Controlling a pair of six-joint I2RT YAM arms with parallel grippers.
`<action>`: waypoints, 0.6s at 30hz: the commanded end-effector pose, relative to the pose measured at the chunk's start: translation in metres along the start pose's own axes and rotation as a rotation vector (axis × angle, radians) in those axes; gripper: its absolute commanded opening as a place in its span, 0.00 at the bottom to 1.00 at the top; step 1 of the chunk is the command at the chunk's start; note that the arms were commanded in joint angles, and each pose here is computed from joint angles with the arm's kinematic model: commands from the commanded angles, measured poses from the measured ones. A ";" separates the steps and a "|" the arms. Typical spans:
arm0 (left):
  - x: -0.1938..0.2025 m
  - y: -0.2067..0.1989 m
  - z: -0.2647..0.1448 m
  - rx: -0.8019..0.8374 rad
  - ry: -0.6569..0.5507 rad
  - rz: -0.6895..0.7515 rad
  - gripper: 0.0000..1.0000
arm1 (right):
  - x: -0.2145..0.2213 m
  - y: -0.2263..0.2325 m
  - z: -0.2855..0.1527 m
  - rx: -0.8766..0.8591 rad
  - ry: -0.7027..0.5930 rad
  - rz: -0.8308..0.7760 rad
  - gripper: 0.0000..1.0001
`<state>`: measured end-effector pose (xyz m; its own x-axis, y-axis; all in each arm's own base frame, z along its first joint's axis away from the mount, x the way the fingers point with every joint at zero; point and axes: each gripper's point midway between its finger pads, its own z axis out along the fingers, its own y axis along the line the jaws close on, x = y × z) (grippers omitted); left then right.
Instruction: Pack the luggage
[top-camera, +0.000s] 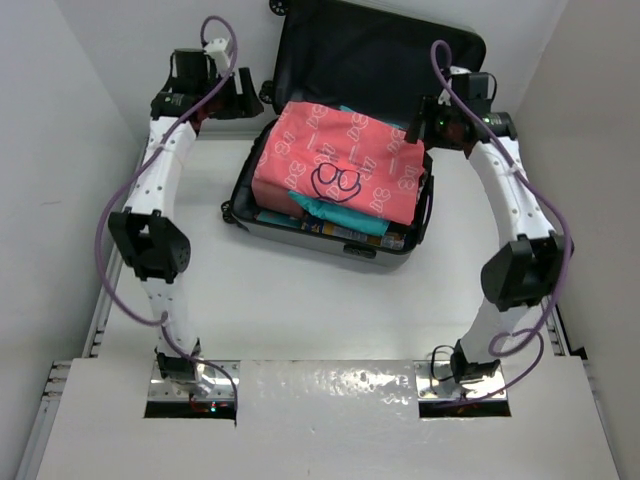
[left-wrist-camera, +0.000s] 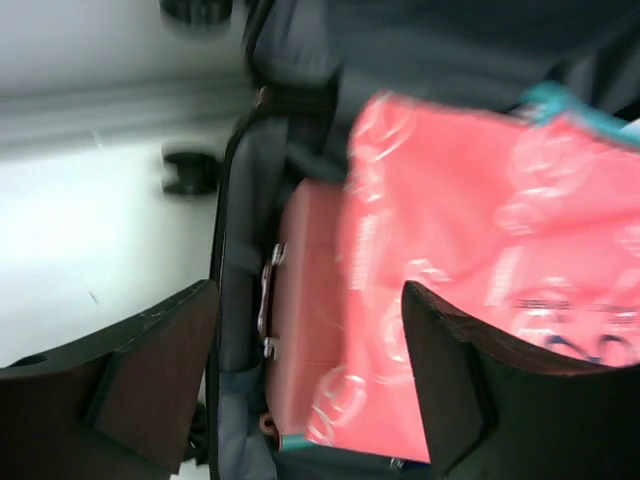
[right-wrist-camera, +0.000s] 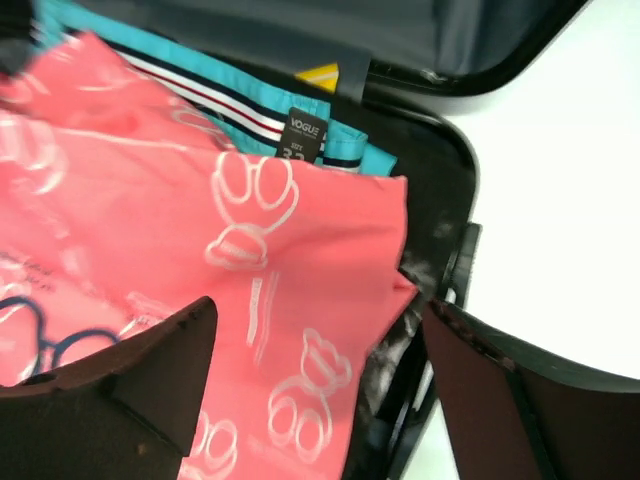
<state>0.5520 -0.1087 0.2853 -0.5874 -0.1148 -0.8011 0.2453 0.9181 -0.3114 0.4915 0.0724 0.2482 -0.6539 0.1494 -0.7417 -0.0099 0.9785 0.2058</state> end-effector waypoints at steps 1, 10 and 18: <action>-0.084 -0.068 -0.073 0.088 -0.330 0.182 0.70 | -0.047 0.007 -0.062 -0.007 -0.193 -0.016 0.73; -0.013 -0.131 0.033 0.245 -0.133 0.183 0.20 | 0.005 0.037 0.013 -0.213 -0.119 0.242 0.00; 0.032 -0.084 0.098 0.094 -0.034 0.103 0.19 | 0.016 0.030 0.069 -0.178 -0.024 0.243 0.00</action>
<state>0.5773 -0.2462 0.2183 -0.5623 0.0136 -0.8269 0.4431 0.8492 -0.2873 0.5140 0.1102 0.1605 -0.6943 0.3756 -0.6139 0.0637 0.8817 0.4675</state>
